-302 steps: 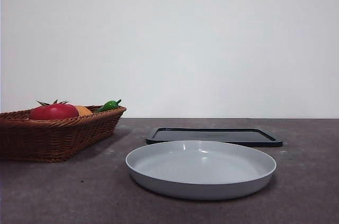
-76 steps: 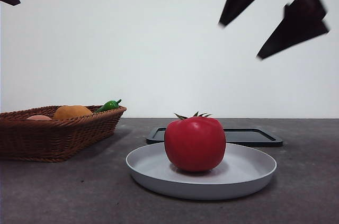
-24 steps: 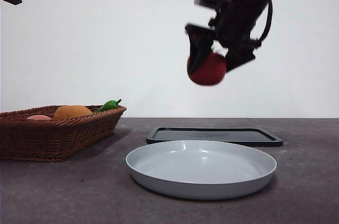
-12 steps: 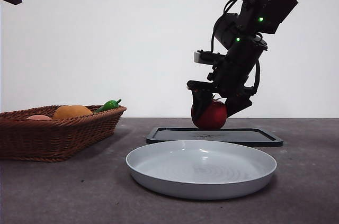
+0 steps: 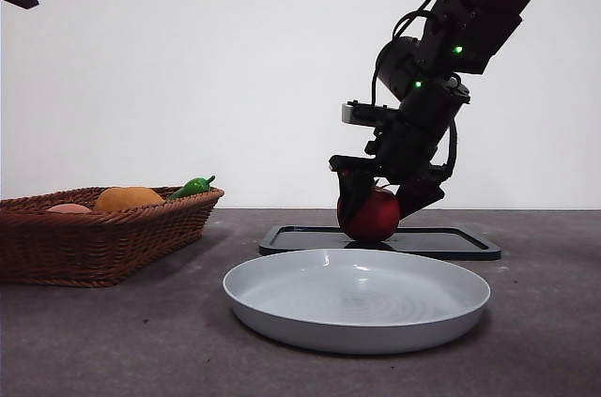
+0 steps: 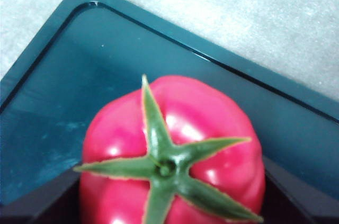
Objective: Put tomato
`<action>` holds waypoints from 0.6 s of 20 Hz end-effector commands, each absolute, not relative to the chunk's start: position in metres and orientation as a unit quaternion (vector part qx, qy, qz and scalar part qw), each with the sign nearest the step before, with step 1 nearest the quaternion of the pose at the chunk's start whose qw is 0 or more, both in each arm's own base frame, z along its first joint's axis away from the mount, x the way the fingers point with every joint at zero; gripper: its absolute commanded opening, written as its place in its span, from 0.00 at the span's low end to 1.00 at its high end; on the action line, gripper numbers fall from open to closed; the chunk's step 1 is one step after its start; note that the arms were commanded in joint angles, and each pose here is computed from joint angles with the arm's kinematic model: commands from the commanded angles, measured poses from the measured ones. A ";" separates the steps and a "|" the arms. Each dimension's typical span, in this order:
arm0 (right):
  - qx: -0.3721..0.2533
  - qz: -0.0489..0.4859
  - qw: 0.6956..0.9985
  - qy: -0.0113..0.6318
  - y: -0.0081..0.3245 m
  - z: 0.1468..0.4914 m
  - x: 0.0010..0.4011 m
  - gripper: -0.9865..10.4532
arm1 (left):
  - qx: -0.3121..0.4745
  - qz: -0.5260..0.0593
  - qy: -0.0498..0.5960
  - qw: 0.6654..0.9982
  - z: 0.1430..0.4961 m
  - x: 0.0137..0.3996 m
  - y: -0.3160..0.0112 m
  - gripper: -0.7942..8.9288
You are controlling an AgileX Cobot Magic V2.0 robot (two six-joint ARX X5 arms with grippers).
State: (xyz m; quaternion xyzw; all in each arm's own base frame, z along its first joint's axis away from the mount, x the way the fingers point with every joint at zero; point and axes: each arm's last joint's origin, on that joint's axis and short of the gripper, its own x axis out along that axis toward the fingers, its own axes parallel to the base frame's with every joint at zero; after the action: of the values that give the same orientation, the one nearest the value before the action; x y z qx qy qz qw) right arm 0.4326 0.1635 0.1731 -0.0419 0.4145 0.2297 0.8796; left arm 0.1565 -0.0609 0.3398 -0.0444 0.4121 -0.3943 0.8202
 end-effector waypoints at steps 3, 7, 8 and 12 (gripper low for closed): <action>-0.047 0.234 0.877 0.418 0.168 0.166 0.436 0.55 | -0.038 -0.402 0.399 0.823 0.346 0.158 -0.062 0.56; -0.046 0.235 0.879 0.412 0.167 0.179 0.433 0.56 | -0.035 -0.403 0.397 0.824 0.346 0.158 -0.062 0.56; -0.046 0.234 0.881 0.409 0.166 0.185 0.431 0.56 | -0.035 -0.403 0.397 0.824 0.346 0.158 -0.062 0.56; -0.048 0.230 0.877 0.420 0.160 0.218 0.415 0.56 | -0.033 -0.404 0.396 0.824 0.346 0.158 -0.062 0.56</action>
State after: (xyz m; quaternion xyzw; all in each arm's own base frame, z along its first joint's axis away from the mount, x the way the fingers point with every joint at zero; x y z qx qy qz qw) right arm 0.4112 0.1555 0.2179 -0.0438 0.4263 0.2268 0.8746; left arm 0.1565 -0.0609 0.3398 -0.0424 0.4110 -0.3954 0.8204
